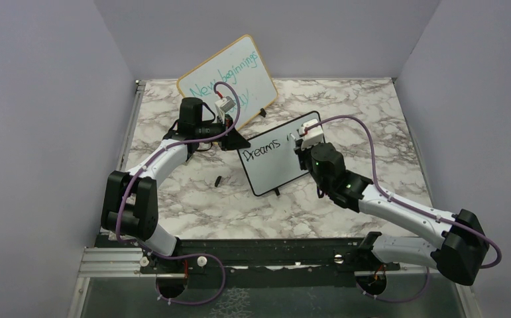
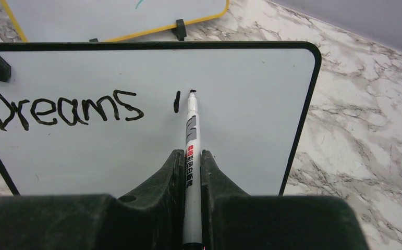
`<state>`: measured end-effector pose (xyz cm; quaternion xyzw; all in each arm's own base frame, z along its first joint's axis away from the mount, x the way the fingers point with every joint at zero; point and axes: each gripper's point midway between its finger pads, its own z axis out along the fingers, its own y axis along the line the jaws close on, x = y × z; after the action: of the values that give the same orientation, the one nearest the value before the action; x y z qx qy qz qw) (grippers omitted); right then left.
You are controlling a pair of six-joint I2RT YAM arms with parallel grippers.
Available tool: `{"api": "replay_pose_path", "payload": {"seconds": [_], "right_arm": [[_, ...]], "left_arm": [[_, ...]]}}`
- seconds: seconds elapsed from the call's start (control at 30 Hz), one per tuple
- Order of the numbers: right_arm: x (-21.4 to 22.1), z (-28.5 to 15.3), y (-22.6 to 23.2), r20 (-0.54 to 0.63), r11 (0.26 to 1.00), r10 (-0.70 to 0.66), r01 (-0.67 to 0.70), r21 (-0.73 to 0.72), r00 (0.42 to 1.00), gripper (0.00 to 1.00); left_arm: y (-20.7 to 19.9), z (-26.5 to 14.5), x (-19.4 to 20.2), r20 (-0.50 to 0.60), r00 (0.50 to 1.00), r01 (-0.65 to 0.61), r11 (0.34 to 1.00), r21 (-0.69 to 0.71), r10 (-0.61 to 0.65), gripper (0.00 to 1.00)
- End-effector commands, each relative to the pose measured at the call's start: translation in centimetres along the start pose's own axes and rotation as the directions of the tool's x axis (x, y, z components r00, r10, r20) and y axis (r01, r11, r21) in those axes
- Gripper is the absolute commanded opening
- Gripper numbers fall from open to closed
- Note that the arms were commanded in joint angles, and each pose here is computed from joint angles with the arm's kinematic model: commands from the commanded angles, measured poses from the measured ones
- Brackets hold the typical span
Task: Write a sentence on the whiteboard
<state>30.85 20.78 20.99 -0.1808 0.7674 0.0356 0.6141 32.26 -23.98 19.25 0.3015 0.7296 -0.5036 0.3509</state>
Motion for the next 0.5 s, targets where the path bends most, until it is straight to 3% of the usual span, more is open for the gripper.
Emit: {"api": "replay_pose_path", "payload": {"seconds": [0.0,0.47], "right_arm": [[-1.0,-0.4,0.5,0.032,0.999,0.024,-0.023,-0.050,0.999,0.00],[0.4,-0.3,0.4,-0.018,0.999,-0.005,0.004,-0.042,1.000,0.00]], "left_arm": [[0.2,-0.3,0.7,-0.024,1.000,0.018,0.999,-0.029,-0.019,0.00],[0.3,-0.3,0.7,-0.025,1.000,0.017,0.999,-0.031,-0.018,0.00]]}}
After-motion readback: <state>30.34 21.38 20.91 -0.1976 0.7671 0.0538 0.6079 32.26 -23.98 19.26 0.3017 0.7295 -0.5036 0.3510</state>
